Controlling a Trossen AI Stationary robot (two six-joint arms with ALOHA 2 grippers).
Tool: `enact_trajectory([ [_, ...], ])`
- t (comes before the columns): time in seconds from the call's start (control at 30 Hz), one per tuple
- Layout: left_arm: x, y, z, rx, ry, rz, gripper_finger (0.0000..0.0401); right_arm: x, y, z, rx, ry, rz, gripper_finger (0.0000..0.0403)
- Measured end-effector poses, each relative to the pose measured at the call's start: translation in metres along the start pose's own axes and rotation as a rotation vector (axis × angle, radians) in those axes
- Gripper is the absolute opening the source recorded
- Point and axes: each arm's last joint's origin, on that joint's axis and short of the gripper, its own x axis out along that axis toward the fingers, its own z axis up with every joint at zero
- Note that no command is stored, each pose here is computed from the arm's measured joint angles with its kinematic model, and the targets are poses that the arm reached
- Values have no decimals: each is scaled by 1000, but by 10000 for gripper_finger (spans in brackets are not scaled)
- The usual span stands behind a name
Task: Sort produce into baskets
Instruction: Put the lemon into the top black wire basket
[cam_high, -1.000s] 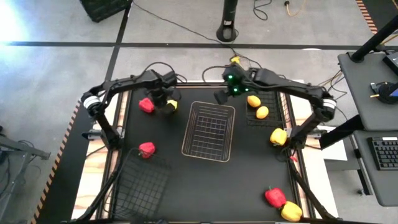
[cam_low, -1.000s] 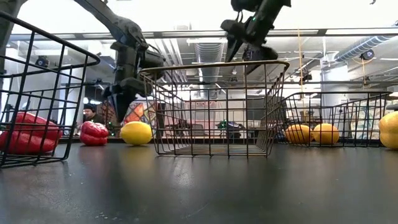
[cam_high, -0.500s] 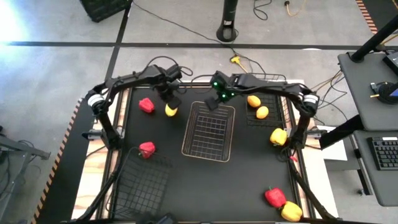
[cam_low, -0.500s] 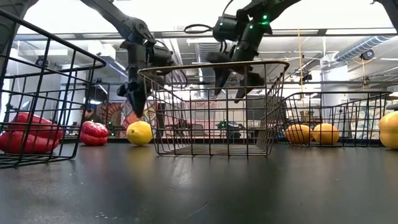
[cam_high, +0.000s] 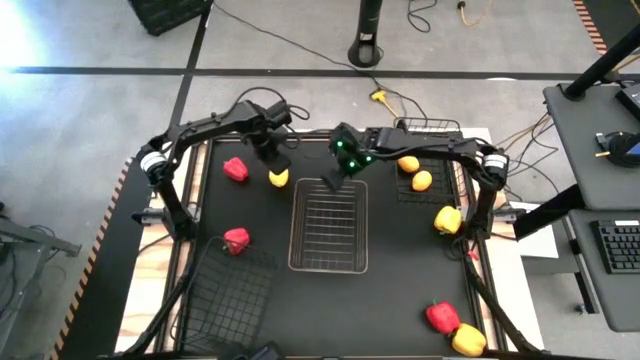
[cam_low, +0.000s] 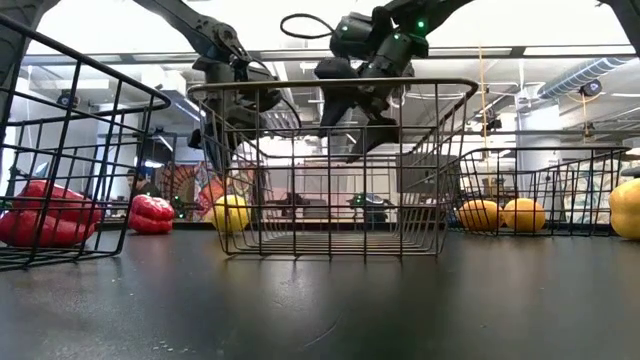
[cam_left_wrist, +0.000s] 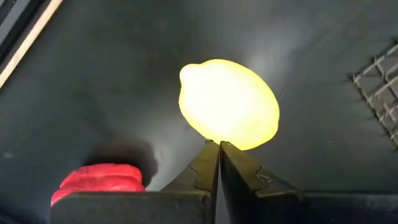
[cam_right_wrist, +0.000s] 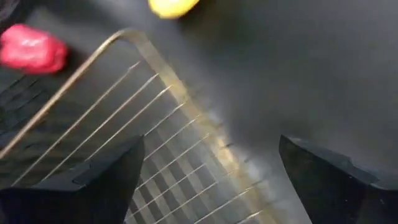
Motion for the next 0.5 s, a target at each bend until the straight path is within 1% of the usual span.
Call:
enact_trajectory([
  [0.13,0,0,1,-7,-15,-2,0,-11,2,7,-32,-73,-45,363],
  [0.27,0,-1,1,-14,-14,-10,0,-12,4,9,-78,-83,-53,363],
  [0.43,0,-6,4,-7,-34,-84,0,-14,11,12,-84,-103,-37,363],
  [0.5,0,-9,5,-4,-45,-96,0,-18,15,14,-91,-117,-25,363],
])
